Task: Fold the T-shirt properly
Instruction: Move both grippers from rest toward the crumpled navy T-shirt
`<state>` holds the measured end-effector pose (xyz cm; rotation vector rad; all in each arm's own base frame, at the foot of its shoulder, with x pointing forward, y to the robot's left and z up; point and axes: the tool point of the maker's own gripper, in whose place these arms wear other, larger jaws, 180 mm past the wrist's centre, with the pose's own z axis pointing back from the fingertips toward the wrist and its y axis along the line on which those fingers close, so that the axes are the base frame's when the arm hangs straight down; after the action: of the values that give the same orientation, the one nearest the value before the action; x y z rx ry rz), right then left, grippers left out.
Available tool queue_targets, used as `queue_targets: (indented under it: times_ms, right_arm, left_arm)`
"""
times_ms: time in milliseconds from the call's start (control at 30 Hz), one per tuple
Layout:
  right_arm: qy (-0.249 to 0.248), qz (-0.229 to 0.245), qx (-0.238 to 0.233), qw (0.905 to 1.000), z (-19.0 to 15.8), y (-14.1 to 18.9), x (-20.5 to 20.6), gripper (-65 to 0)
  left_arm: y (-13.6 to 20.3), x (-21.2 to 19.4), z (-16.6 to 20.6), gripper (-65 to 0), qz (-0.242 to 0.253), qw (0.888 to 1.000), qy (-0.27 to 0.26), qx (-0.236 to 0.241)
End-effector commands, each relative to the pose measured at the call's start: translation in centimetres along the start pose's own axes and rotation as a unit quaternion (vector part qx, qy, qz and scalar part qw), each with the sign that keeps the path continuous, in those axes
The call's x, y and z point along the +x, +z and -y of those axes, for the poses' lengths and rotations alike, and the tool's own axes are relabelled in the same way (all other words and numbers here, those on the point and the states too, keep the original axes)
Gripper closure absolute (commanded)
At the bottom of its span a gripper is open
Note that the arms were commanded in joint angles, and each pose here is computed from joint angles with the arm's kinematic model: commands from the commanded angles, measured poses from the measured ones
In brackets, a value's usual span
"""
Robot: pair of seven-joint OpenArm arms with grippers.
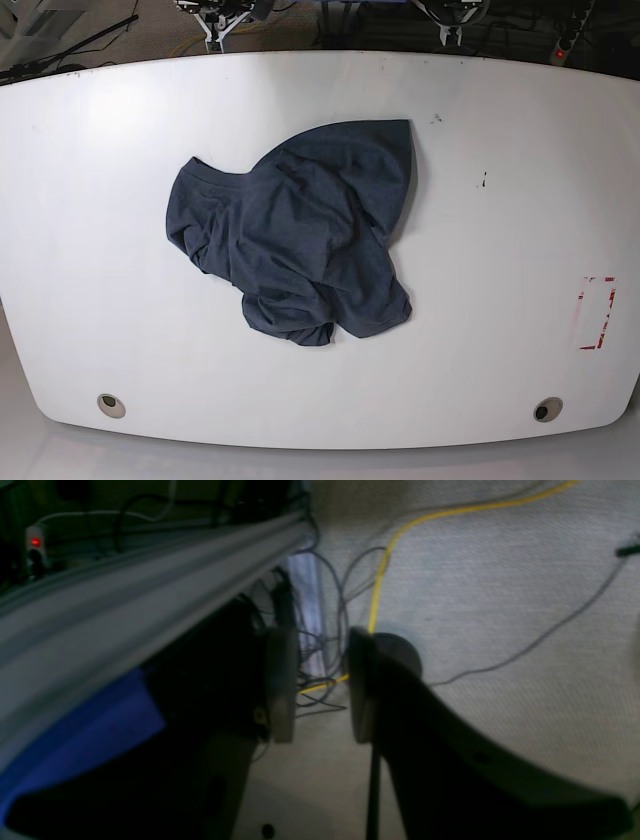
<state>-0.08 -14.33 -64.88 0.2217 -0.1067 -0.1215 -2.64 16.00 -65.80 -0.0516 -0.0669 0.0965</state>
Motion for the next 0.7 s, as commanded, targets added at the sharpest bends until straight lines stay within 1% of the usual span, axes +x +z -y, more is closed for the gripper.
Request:
queue_targets:
  times_ms: [0, 100, 200, 300, 367, 467, 567, 667]
  right_arm:
    - [0.006, 0.014, 0.005, 0.9999, -0.2, 0.3, 0.2, -15.9]
    - [0.02, 0.035, 0.009, 0.9992, -0.4, 1.1, 0.6, -15.9]
    - [0.03, 0.034, 0.013, 0.9989, -0.7, 2.0, 0.2, -15.9]
    - [0.037, 0.038, 0.017, 0.9985, -1.0, 2.8, -0.1, -15.9]
    - [0.043, 0.044, 0.019, 0.9979, -1.3, 3.4, -0.2, -15.9]
    - [0.054, 0.048, 0.016, 0.9973, -0.9, 4.5, -0.6, -15.9]
    - [0.06, 0.052, 0.019, 0.9967, -1.2, 5.4, -1.4, -15.9]
    - [0.065, 0.056, 0.022, 0.996, -1.5, 6.3, -2.0, -15.9]
  left_arm:
    - [0.1, -0.1, -0.2, -36.1, 0.001, 1.0, 0.001, 0.0]
    - [0.4, 0.2, -0.9, -36.1, 0.016, 1.0, -0.004, 0.009]
    - [1.2, 0.3, -2.0, -36.1, 0.035, 0.999, -0.014, 0.022]
    - [1.8, 0.2, -1.4, -36.1, 0.05, 0.998, -0.018, 0.023]
    - [2.4, -0.2, -2.0, -36.1, 0.053, 0.998, -0.023, 0.03]
    - [3.7, -0.4, -3.1, -36.1, 0.066, 0.996, -0.035, 0.044]
    - [5.3, -0.1, -3.9, -36.1, 0.089, 0.993, -0.049, 0.056]
    - [6.5, -0.5, -3.9, -36.1, 0.1, 0.992, -0.056, 0.058]
